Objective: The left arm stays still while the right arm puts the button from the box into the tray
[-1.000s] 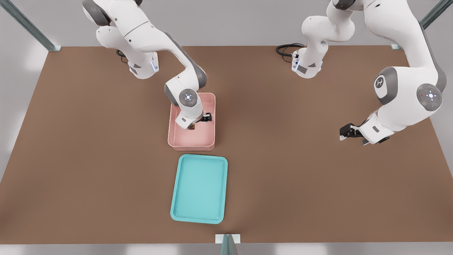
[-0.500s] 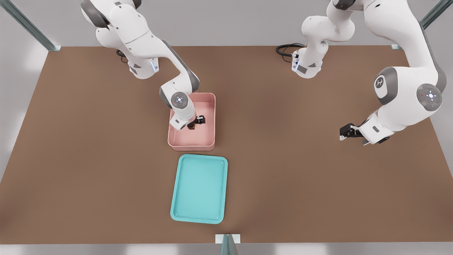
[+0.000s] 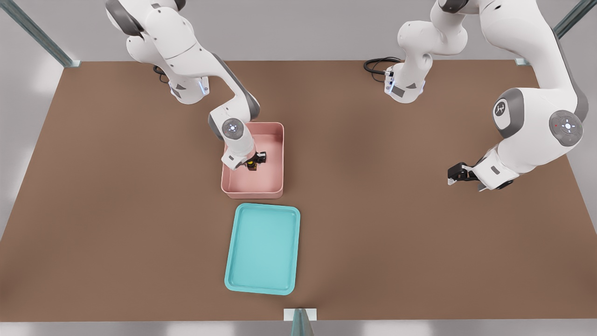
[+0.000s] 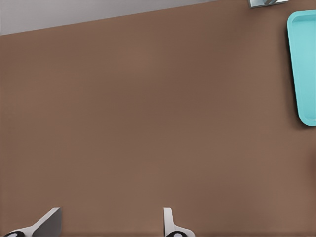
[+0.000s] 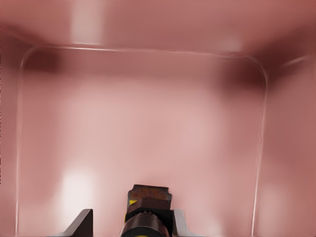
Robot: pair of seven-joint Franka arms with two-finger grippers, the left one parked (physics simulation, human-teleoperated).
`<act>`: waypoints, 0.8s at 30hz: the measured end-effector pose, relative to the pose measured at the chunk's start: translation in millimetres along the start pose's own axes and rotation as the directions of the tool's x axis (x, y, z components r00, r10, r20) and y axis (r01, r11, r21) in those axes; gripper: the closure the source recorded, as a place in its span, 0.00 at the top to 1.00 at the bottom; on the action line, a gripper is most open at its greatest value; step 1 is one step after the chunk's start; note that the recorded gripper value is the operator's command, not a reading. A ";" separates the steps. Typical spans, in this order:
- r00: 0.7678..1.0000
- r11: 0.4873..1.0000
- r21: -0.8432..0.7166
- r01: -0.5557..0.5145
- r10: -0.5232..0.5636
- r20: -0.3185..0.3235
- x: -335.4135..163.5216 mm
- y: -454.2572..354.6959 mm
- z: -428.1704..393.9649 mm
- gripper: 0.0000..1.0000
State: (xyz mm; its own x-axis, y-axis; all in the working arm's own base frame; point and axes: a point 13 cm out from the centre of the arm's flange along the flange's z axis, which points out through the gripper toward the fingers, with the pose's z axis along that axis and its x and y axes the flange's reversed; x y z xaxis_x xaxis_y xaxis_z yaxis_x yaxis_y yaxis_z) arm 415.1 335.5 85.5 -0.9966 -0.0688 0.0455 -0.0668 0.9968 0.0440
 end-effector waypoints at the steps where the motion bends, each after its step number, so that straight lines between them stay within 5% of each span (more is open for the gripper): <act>1: 1.000 1.000 0.000 0.001 -0.001 0.001 0.2 -0.4 -0.6 0.66; 9: 1.000 1.000 0.003 0.010 -0.010 -0.002 3.6 -7.1 -0.7 0.60; 15: 1.000 1.000 -0.001 0.018 -0.018 -0.002 1.1 -3.8 -3.0 0.37; 24: 0.994 0.995 -0.086 0.048 -0.039 0.104 -102.7 65.8 -192.8 0.37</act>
State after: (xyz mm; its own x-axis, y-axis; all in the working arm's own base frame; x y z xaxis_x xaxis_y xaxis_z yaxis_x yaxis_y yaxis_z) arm 522.3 400.3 276.2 -0.9929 -0.1032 -0.0598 -0.1103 0.9851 0.1319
